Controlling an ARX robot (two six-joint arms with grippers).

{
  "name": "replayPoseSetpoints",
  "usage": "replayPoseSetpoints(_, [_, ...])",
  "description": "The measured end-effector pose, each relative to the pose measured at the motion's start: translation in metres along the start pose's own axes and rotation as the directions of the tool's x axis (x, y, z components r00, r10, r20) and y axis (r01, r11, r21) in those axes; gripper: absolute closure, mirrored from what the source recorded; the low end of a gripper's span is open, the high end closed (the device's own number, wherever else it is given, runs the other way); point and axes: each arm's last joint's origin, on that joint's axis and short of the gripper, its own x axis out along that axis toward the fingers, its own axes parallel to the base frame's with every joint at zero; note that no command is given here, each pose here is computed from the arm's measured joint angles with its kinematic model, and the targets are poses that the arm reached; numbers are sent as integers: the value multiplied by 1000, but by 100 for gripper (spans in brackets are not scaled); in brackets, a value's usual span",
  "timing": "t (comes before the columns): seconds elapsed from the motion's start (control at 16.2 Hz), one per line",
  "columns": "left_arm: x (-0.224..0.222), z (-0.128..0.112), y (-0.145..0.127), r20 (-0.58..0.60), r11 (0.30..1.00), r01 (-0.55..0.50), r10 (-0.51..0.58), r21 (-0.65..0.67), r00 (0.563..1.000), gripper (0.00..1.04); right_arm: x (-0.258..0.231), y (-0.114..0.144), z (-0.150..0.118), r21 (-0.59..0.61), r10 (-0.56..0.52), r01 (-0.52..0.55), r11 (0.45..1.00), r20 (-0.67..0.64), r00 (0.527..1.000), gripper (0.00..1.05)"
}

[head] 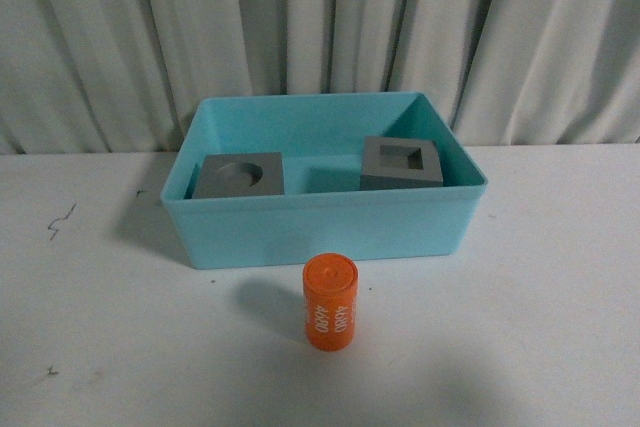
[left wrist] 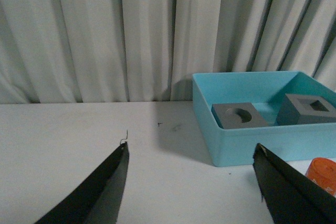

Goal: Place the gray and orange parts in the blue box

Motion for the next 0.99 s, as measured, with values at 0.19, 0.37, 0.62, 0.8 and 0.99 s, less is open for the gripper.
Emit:
replayPoseSetpoints(0.19, [0,0,0,0,1000,0,0,0,1000,6,74,38,50,-244,389,-404,882,-109,915,6])
replayPoseSetpoints(0.37, [0,0,0,0,1000,0,0,0,1000,8,89,51,45,-275,442,-476,835,-181,879,6])
replayPoseSetpoints(0.62, [0,0,0,0,1000,0,0,0,1000,7,110,73,38,-326,492,-559,762,-269,828,6])
replayPoseSetpoints(0.8, [0,0,0,0,1000,0,0,0,1000,7,125,92,36,-367,515,-599,712,-308,800,6])
replayPoseSetpoints(0.99, [0,0,0,0,1000,0,0,0,1000,7,137,110,36,-395,531,-625,674,-328,781,6])
